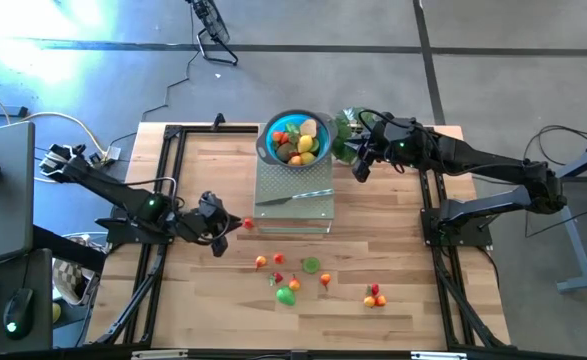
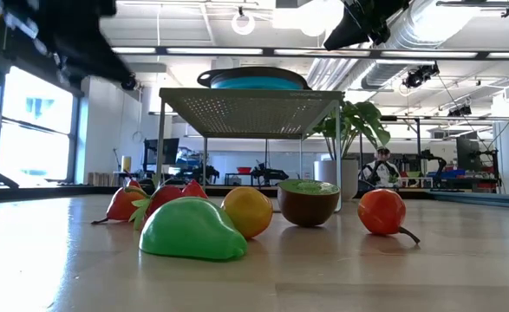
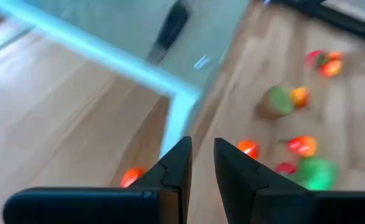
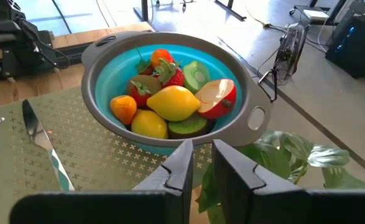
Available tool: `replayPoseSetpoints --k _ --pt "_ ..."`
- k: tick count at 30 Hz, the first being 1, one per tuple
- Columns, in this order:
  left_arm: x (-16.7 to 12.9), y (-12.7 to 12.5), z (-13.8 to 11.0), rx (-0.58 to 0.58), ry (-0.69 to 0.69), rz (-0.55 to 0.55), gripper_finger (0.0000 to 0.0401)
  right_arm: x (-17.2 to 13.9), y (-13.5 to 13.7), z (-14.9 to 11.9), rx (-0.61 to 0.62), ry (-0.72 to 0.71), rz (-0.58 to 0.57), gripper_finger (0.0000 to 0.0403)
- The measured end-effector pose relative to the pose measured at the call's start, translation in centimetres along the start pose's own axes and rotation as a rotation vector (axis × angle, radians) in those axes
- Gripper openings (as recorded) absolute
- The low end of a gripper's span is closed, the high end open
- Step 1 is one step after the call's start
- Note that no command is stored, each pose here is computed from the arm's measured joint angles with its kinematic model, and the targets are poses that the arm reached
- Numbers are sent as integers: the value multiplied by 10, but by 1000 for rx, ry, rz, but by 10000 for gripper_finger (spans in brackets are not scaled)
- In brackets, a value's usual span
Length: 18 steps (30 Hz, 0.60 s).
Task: Pick & Place Fruit
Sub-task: Put the orange peach in the blue bowl on the shelf
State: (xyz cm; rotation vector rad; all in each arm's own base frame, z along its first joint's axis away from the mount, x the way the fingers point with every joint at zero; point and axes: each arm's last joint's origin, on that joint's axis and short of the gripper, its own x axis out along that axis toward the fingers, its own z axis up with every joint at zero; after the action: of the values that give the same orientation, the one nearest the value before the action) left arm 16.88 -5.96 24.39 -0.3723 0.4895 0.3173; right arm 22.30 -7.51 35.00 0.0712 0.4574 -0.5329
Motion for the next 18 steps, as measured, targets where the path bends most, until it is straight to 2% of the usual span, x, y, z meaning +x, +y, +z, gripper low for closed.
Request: replayPoseSetpoints --k 6,13,18 --pt "6 20 -28 -39 55 95 64 0 0 0 1 0 0 52" --pt "14 32 -50 -106 97 144 64 0 0 0 1 0 0 52" --pt "17 39 -61 -94 115 168 65 0 0 0 2 0 0 52"
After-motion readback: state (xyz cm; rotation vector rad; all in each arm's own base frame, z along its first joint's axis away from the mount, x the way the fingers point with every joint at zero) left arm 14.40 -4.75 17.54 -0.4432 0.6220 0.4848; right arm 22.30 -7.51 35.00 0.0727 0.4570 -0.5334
